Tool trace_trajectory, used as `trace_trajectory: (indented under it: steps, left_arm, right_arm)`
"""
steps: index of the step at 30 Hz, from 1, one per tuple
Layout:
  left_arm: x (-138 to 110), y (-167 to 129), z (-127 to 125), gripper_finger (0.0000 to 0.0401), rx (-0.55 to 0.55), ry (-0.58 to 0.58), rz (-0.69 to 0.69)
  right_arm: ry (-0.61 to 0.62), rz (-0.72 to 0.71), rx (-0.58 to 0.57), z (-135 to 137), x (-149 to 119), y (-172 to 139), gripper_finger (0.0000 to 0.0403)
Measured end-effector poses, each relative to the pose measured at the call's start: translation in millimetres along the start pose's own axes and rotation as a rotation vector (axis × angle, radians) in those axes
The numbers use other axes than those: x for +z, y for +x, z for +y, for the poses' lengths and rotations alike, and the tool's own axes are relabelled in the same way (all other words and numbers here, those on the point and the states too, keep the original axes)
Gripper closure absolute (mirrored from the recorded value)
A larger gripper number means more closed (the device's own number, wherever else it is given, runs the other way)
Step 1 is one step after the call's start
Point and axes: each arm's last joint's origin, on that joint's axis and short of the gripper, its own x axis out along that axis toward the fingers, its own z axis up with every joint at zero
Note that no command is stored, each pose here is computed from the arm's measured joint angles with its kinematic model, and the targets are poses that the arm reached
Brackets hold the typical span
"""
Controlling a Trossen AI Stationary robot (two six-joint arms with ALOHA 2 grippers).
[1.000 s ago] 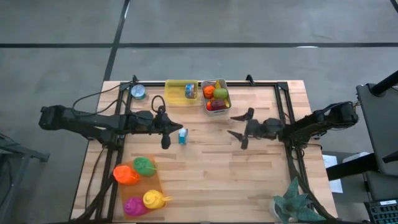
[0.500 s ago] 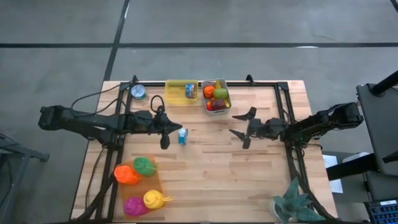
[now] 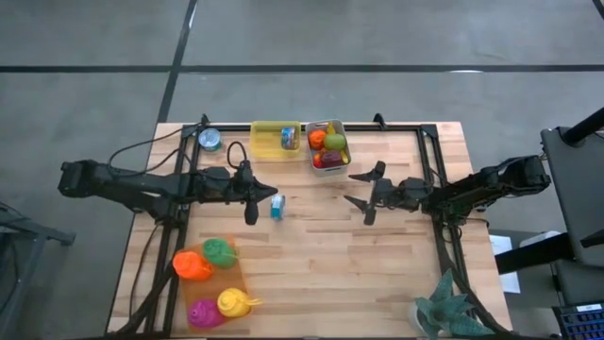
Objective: Pick & Place Food Item
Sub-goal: Put the blue tuna can into the yellow bin
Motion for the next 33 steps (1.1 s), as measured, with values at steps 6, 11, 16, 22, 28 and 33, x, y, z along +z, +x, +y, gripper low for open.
trace_trajectory:
  steps: [6, 11, 16, 22, 28, 33]
  left_arm:
    - [-3.2, 5.1, 0.2, 0.0398, 0.012, -0.212, 0.015]
    - [-6.0, 4.8, 2.8, 0.0398, 0.118, -0.208, 0.012]
    - [-5.1, 6.2, 2.1, 0.0398, 0.119, -0.307, -0.009]
    - [-8.3, 19.5, -1.7, 0.0398, 0.206, -0.396, -0.002]
    - [11.5, 35.3, -19.2, 0.0361, 0.367, -0.505, 0.053]
    - [32.6, 51.5, -36.5, 0.0275, 0.524, -0.526, 0.275]
  right_arm:
    - [-0.004, 0.022, 0.001, 0.2, -2.2, 0.2, 0.0097]
    - [-0.008, 0.033, 0.002, 0.2, -3.0, 0.3, 0.0097]
    - [-0.008, 0.032, 0.002, 0.2, -2.9, 0.3, 0.0097]
    - [-0.008, 0.033, 0.002, 0.3, -3.1, 0.3, 0.0097]
    - [-0.007, 0.040, 0.003, 0.3, -3.7, 0.3, 0.0097]
    - [-0.010, 0.049, 0.003, 0.3, -4.6, 0.2, 0.0097]
